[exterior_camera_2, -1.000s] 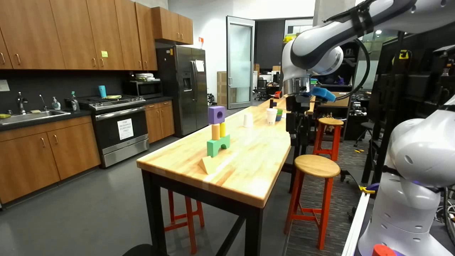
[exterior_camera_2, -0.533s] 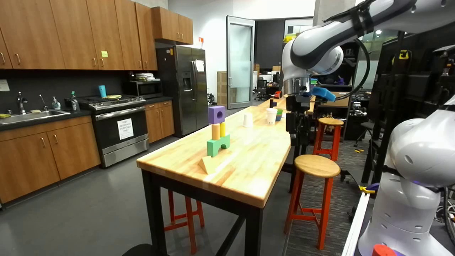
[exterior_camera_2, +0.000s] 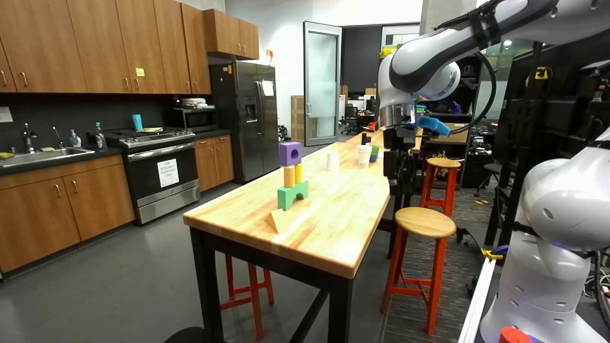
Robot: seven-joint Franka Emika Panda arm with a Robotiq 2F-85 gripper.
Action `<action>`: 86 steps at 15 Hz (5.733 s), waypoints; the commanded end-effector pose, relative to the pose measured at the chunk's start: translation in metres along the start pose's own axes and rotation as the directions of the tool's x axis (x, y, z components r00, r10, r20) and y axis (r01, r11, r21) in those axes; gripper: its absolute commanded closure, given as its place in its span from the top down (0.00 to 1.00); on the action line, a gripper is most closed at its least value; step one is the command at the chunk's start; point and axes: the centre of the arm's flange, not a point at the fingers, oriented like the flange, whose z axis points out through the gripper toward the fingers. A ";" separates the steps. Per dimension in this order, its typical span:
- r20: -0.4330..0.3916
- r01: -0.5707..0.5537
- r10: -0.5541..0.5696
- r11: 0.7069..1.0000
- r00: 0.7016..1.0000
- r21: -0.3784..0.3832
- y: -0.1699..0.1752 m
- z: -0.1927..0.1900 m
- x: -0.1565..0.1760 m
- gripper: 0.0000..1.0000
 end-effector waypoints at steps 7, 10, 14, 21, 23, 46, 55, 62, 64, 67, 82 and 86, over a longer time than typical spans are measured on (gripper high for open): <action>0.000 0.000 0.000 1.000 1.000 0.000 0.000 0.000 0.000 1.00; 0.000 0.000 0.000 1.000 1.000 0.000 0.000 0.000 0.000 1.00; 0.023 -0.019 0.020 1.000 1.000 -0.006 0.001 0.014 0.004 1.00; 0.012 0.012 -0.012 1.000 1.000 0.024 -0.018 0.038 0.030 1.00; 0.011 0.026 -0.026 0.999 1.000 0.031 -0.029 0.046 0.041 1.00; 0.022 0.100 -0.098 0.991 0.995 -0.091 -0.066 0.078 0.127 1.00; -0.031 0.170 -0.173 0.982 0.984 -0.083 -0.095 0.052 0.152 1.00; -0.015 0.220 -0.223 0.971 0.975 -0.093 -0.114 0.055 0.187 1.00; -0.018 0.227 -0.230 0.969 0.973 -0.092 -0.119 0.054 0.199 1.00; -0.020 0.222 -0.225 0.971 0.974 -0.091 -0.117 0.056 0.190 1.00; -0.074 0.231 -0.239 0.968 0.968 -0.101 -0.118 0.057 0.222 1.00; -0.090 0.254 -0.263 0.962 0.960 -0.105 -0.128 0.053 0.249 1.00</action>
